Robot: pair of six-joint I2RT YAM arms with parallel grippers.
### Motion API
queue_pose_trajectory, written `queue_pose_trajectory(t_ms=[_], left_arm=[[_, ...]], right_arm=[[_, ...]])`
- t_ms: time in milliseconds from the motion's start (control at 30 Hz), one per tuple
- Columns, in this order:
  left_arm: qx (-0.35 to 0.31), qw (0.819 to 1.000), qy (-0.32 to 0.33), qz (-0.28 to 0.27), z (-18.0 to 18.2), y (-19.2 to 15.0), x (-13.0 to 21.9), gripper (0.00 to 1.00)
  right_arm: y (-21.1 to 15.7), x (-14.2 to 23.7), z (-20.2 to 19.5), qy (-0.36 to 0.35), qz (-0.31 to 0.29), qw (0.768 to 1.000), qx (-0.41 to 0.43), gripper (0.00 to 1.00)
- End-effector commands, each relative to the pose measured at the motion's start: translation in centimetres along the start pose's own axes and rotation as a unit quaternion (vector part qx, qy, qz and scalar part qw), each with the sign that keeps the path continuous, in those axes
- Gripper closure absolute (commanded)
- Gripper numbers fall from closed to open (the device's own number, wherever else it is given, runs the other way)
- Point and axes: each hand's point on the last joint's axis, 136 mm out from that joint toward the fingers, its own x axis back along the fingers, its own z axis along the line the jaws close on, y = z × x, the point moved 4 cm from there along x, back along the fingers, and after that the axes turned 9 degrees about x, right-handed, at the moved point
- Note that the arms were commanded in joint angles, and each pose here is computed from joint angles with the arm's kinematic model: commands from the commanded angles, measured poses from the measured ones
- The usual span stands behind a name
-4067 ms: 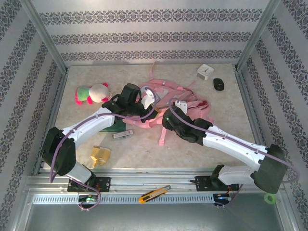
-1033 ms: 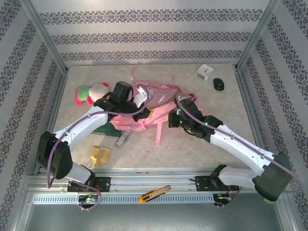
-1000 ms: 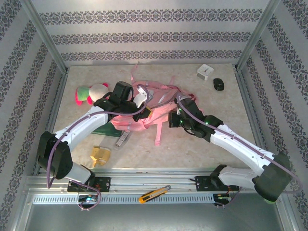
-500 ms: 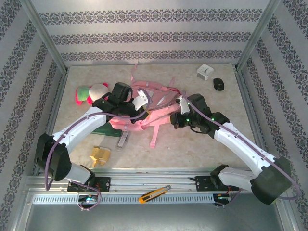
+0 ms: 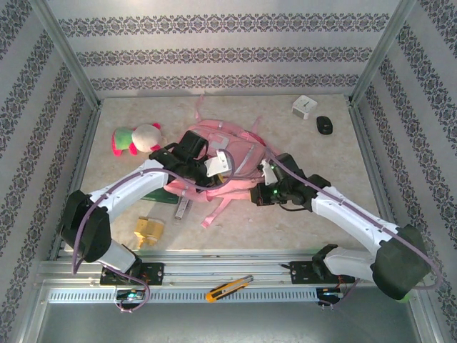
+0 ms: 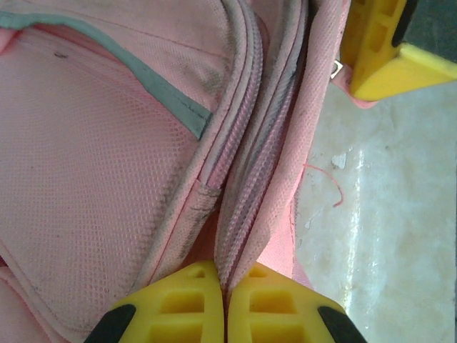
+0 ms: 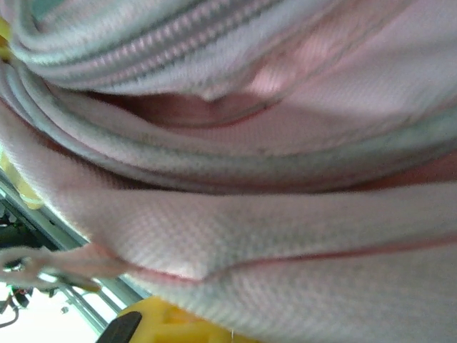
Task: Pack the student bag
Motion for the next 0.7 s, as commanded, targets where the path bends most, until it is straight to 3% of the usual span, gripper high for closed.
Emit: queue_pose_trajectory(t_ms=[0,67,133,267,400,500,667], left_arm=[[-0.016,1.0,0.002,0.006,-0.4,-0.3,-0.8,0.81],[-0.006,1.0,-0.006,-0.017,-0.8,0.1,-1.0,0.57],[-0.006,0.999,-0.006,-0.045,-1.2,0.7,-1.0,0.43],[-0.063,0.994,0.002,-0.086,-2.6,1.3,-1.6,0.31],[-0.113,0.989,0.028,-0.093,-3.0,1.8,-3.0,0.17],[-0.129,0.983,0.066,-0.114,-2.0,2.9,-3.6,0.1],[-0.167,0.977,0.066,-0.111,-2.3,3.3,-5.0,0.04]], right_arm=[[-0.8,-1.0,-0.5,-0.005,0.016,0.999,-0.036,1.0],[-0.6,-1.1,0.0,0.01,0.019,0.999,-0.038,1.0],[-0.4,-1.0,0.4,0.02,0.023,0.999,-0.039,1.0],[-0.1,-0.8,1.3,0.058,0.038,0.996,-0.06,1.0],[0.1,-0.4,2.3,0.095,0.053,0.991,-0.083,1.0],[0.3,0.0,2.5,0.105,0.057,0.988,-0.097,1.0],[1.1,0.4,2.0,0.116,0.047,0.983,-0.131,1.0]])
